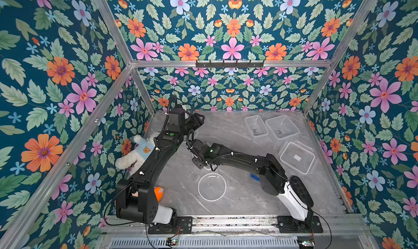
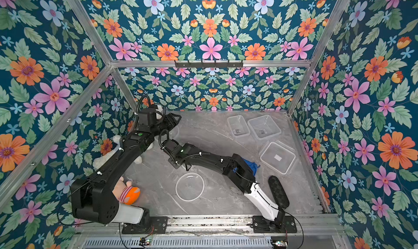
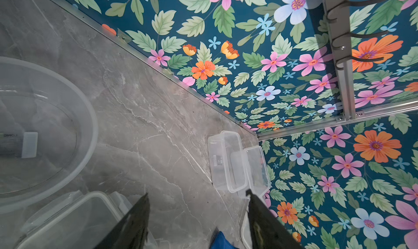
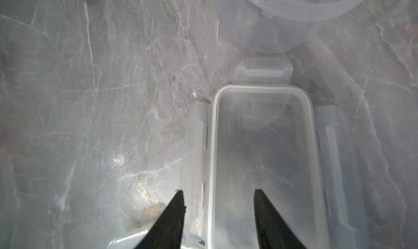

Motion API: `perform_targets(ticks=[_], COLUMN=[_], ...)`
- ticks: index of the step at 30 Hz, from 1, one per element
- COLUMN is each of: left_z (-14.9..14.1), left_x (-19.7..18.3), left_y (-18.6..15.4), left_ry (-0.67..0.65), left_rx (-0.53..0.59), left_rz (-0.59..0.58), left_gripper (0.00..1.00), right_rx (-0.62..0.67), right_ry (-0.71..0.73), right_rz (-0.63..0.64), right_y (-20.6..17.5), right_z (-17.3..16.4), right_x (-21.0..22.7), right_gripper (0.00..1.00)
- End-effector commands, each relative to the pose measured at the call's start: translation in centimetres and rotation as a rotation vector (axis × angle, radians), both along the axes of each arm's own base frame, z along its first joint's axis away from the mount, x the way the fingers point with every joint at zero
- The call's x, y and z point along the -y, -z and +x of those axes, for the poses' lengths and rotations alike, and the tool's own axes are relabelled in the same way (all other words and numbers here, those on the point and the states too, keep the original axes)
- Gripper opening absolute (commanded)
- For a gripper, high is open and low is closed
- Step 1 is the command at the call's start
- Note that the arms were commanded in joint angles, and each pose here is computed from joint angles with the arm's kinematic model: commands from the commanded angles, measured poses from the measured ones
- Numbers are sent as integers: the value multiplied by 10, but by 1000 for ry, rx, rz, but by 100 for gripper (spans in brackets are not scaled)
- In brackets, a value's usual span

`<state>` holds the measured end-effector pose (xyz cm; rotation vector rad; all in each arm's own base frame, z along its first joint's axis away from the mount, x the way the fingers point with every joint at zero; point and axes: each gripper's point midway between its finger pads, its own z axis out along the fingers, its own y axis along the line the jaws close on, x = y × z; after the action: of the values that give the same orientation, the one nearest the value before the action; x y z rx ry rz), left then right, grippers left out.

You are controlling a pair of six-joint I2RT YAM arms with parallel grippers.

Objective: Wipe the insides of the lunch boxes
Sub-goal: Place the lid at the center of the board, then move the lid to the center of the board.

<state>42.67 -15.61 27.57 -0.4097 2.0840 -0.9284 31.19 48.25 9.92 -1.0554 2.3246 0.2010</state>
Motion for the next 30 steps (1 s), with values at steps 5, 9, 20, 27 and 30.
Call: perform_targets(ticks=[5,9,20,27,30], left_z=[2,12,19,9,11], left_x=[2,14,46,33,34], left_y=[-2,12,26,20,22], left_ry=[10,41,110,76,84], left_rx=[8,-21,-59,-51,-58], left_rz=[-20,-68,-118,-56,-54], left_gripper=[72,72,71,71,71], right_rx=[40,26,-178,-356,-401], right_ry=[151,378,461,366,338], right_rz=[42,-49,134,207,217], right_y=[-42,-41,-18,27,40], right_z=[-9,-22,-48,-32,-25], right_x=[71,177,211,135,112], right_gripper=[53,53,0,0,0])
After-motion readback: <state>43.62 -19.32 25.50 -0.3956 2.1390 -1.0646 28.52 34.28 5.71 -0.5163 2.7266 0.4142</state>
